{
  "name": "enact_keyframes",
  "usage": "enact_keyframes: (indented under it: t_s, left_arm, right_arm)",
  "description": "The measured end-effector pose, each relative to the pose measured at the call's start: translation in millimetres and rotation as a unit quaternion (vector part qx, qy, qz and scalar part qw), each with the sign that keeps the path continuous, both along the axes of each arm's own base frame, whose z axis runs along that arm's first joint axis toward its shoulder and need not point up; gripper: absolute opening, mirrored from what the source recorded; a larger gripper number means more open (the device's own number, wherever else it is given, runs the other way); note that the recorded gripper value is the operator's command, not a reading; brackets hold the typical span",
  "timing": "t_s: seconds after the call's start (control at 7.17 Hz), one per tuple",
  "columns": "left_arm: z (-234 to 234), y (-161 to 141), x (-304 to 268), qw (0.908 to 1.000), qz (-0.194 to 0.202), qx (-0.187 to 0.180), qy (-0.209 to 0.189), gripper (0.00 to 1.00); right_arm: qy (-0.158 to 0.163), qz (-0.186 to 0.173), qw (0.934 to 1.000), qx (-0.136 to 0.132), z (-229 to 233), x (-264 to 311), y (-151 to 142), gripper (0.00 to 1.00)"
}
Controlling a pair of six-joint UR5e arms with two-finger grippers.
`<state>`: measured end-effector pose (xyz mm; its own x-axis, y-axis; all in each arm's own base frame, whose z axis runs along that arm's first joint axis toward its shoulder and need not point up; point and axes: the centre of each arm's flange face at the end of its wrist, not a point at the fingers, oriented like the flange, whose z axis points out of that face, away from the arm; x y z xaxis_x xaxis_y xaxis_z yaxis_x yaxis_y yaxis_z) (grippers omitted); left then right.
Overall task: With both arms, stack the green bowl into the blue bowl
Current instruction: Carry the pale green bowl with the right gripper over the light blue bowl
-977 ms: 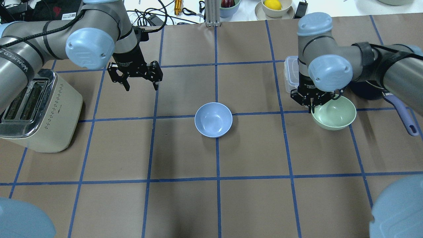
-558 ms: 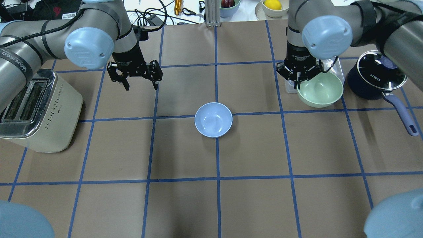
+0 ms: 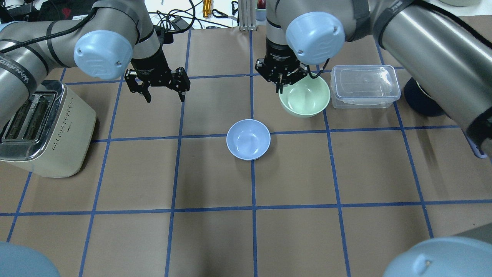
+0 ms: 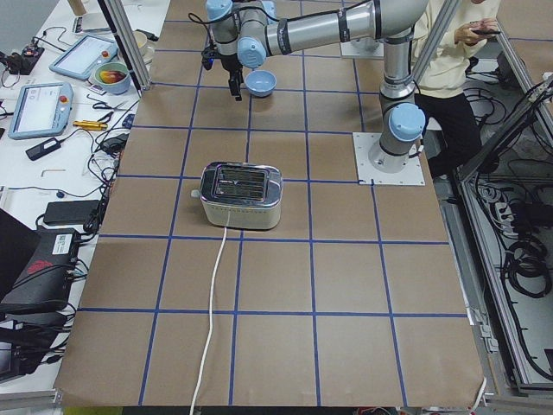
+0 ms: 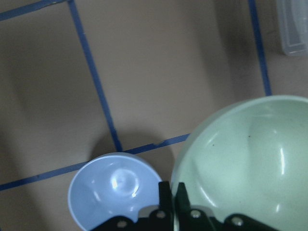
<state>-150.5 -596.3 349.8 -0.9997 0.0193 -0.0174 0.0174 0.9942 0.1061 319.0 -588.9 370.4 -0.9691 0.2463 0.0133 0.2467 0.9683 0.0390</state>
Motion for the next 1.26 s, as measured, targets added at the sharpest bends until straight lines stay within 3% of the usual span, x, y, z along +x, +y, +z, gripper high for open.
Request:
enact_keyframes:
  t_s: [0.42,1.12,1.26]
  left_arm:
    - [10,-7,14,0.9995,0.002,-0.022,-0.021,1.0]
    - [10,-8,29,0.9994,0.014,-0.022,-0.022,1.0]
    - [9,-8,29,0.9994,0.014,-0.021,-0.022,1.0]
  right_arm:
    - [-0.013,0.002,0.9999,-0.009,-25,75,22,0.0]
    - [-0.001,0.006,0.9993,0.037,-82,116,40,0.0]
    - [-0.002,0.007,0.9989,0.046,-90,120,41,0.74]
